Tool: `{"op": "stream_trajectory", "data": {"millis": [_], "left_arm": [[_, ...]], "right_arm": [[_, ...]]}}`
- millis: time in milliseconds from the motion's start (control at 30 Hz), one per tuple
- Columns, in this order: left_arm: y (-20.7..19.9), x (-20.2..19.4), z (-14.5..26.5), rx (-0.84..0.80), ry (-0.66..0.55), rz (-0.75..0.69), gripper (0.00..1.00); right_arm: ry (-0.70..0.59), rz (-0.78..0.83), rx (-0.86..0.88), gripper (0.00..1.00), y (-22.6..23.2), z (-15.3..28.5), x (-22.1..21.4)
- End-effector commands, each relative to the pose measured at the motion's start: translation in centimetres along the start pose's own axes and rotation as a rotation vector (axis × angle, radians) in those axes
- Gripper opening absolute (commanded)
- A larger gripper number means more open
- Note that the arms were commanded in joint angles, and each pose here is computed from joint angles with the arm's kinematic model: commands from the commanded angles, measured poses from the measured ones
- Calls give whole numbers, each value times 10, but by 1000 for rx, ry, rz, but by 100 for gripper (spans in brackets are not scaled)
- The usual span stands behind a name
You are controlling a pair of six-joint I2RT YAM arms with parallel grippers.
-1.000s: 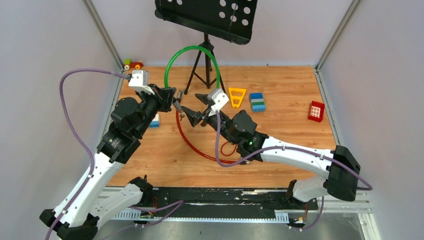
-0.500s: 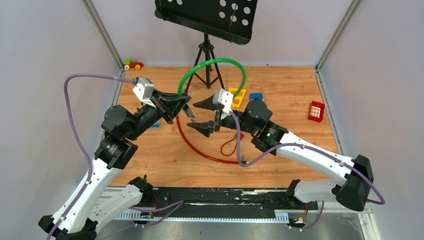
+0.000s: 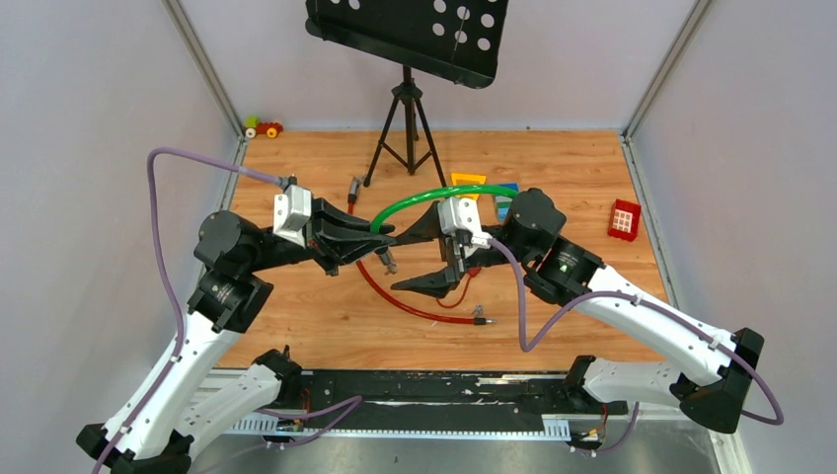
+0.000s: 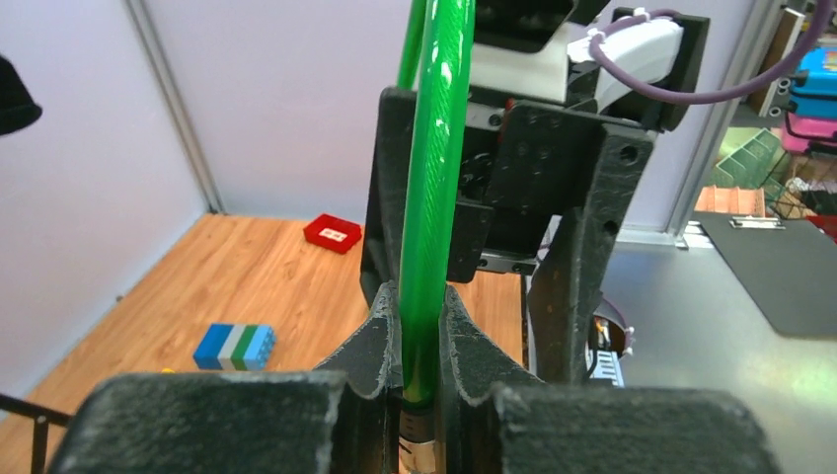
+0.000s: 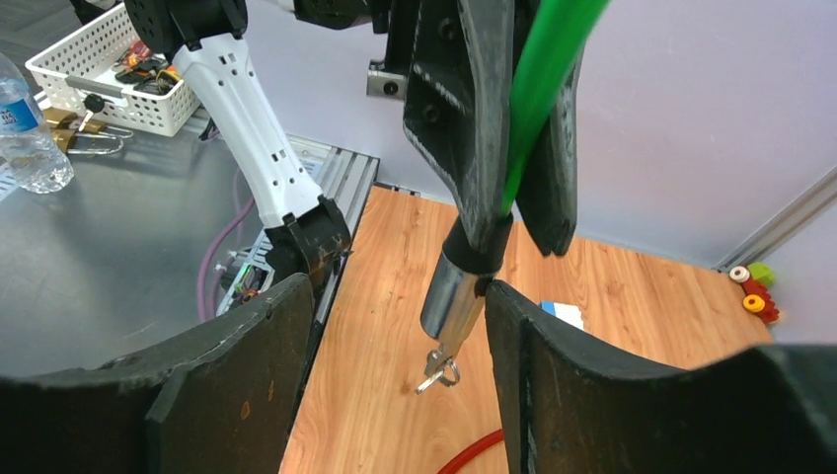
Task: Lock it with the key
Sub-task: Lock the lock.
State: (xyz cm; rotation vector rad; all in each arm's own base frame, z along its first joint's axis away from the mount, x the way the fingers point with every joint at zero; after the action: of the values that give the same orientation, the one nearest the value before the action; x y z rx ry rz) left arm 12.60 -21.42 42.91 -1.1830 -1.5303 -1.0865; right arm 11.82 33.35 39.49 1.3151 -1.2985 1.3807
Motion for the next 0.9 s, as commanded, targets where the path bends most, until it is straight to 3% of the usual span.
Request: {"op": "stream_trajectory", "data": {"millis": [0,167,433,867], "left_arm": [[-18,36,-1,-123,-113,-146,0],[-23,37,-2,-159,-134,-131,0],[-27,33,-1,-195,-129,-126,0],[-27,33,-2,-200,-134,-128,0]], "right_arm": [[15,-3,-34,63,-1,5,-5],[-6,-4,-112,58,-14,3,-10],[-47,-34,-23,54,-5,-5,-3],[-37,-56,-16,34,-7,-8,-9]]}}
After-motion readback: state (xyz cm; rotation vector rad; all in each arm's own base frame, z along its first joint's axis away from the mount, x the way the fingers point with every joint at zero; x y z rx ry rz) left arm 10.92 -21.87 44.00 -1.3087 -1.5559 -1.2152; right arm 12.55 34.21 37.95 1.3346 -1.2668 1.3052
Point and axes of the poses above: each gripper's point midway between its finger pads, its own z axis back along the fingers, its own y axis along the line the jaws close on, x = y × z, the point moved 3 cm from there along z, back along the fingers, and after that the axes turned 5 degrees about -z, right-handed, at the moved point
